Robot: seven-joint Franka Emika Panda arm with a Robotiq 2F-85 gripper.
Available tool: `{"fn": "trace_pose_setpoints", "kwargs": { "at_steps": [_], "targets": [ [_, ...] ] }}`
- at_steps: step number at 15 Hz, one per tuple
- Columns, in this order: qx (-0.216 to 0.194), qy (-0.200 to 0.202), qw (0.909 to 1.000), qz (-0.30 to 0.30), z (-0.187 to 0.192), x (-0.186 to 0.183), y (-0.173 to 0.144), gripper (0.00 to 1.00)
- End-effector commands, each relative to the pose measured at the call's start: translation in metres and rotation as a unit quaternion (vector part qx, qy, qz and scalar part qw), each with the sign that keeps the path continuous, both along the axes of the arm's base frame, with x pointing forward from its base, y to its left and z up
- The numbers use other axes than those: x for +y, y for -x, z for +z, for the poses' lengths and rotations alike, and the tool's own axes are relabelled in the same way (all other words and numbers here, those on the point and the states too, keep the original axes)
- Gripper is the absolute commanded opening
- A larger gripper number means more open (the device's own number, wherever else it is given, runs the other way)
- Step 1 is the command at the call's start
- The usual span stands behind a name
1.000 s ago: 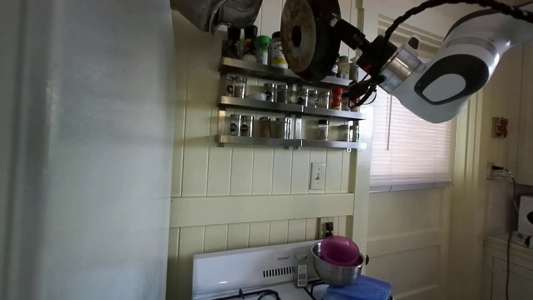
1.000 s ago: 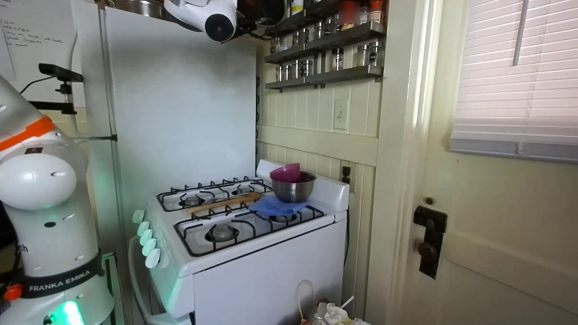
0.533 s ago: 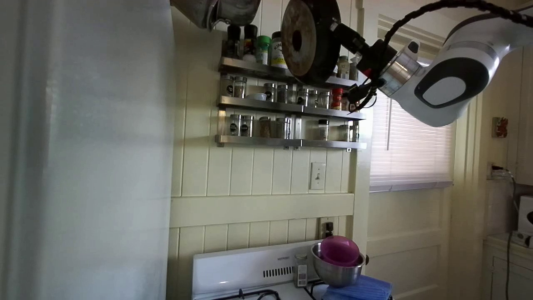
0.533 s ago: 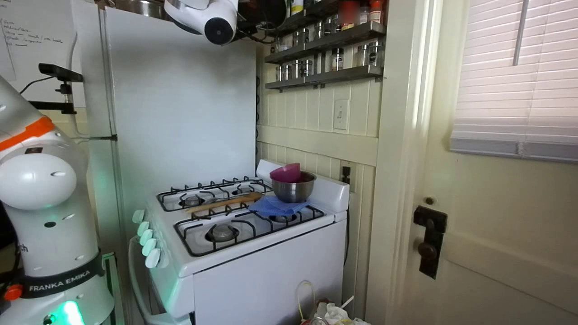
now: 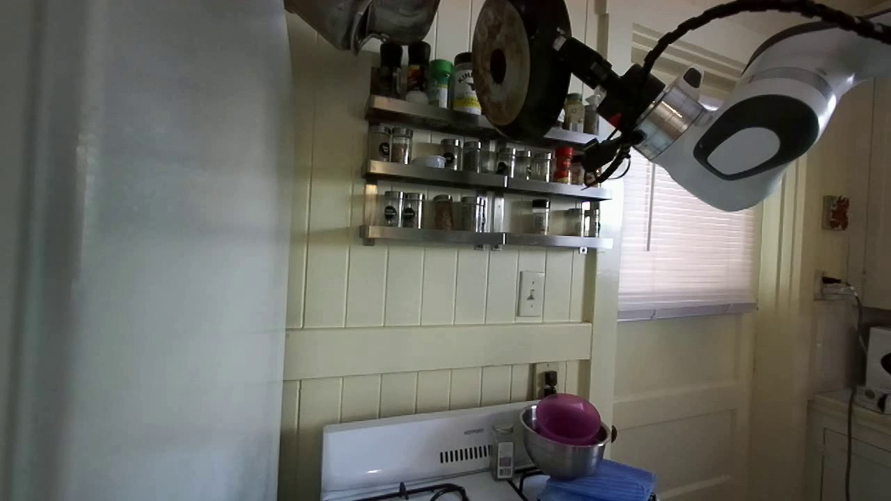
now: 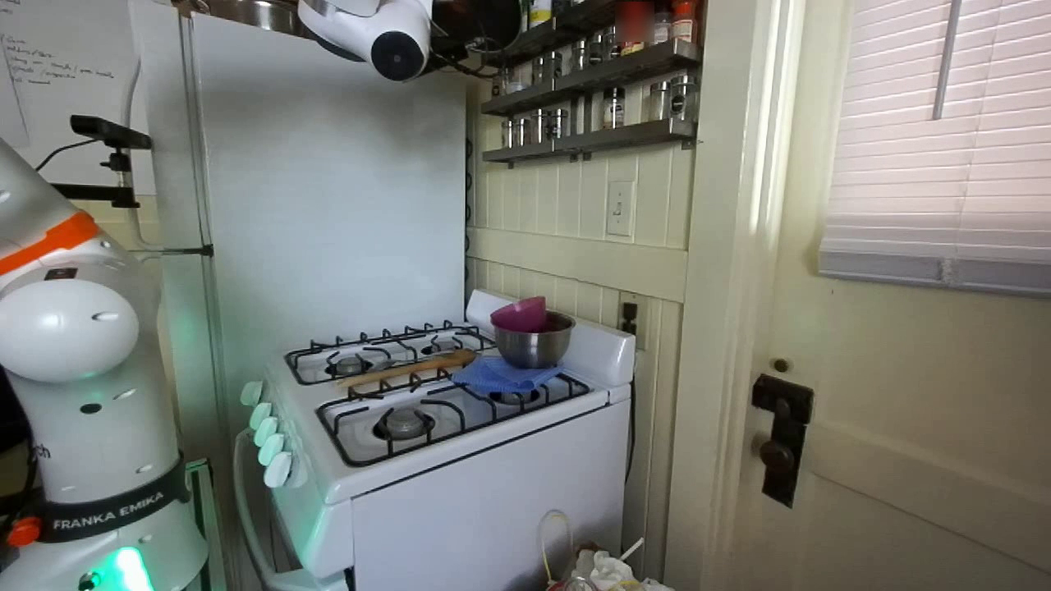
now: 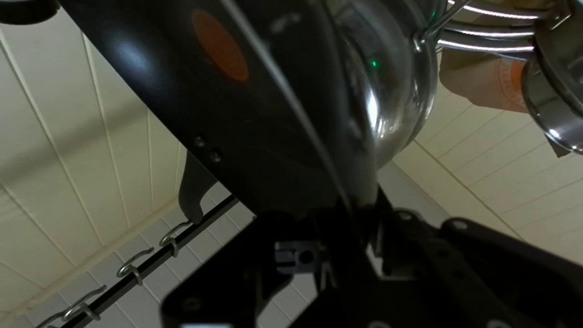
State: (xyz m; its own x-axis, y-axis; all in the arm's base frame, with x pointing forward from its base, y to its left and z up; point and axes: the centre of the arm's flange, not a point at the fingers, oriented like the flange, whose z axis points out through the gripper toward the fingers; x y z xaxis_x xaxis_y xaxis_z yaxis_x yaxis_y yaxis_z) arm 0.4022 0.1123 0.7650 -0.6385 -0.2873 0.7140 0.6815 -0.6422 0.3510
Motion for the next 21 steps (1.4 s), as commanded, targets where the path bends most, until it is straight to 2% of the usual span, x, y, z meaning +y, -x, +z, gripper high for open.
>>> {"fn": "trace_pose_setpoints", "kwargs": {
  "at_steps": [1, 10, 21],
  "targets": [
    [-0.026, -0.008, 0.9995, -0.012, 0.012, 0.003, 0.014, 0.02],
    [-0.022, -0.016, 0.9993, -0.025, 0.005, 0.001, 0.021, 0.02],
    [-0.022, -0.058, 0.9978, -0.022, 0.004, -0.003, 0.021, 0.02]
  ]
}}
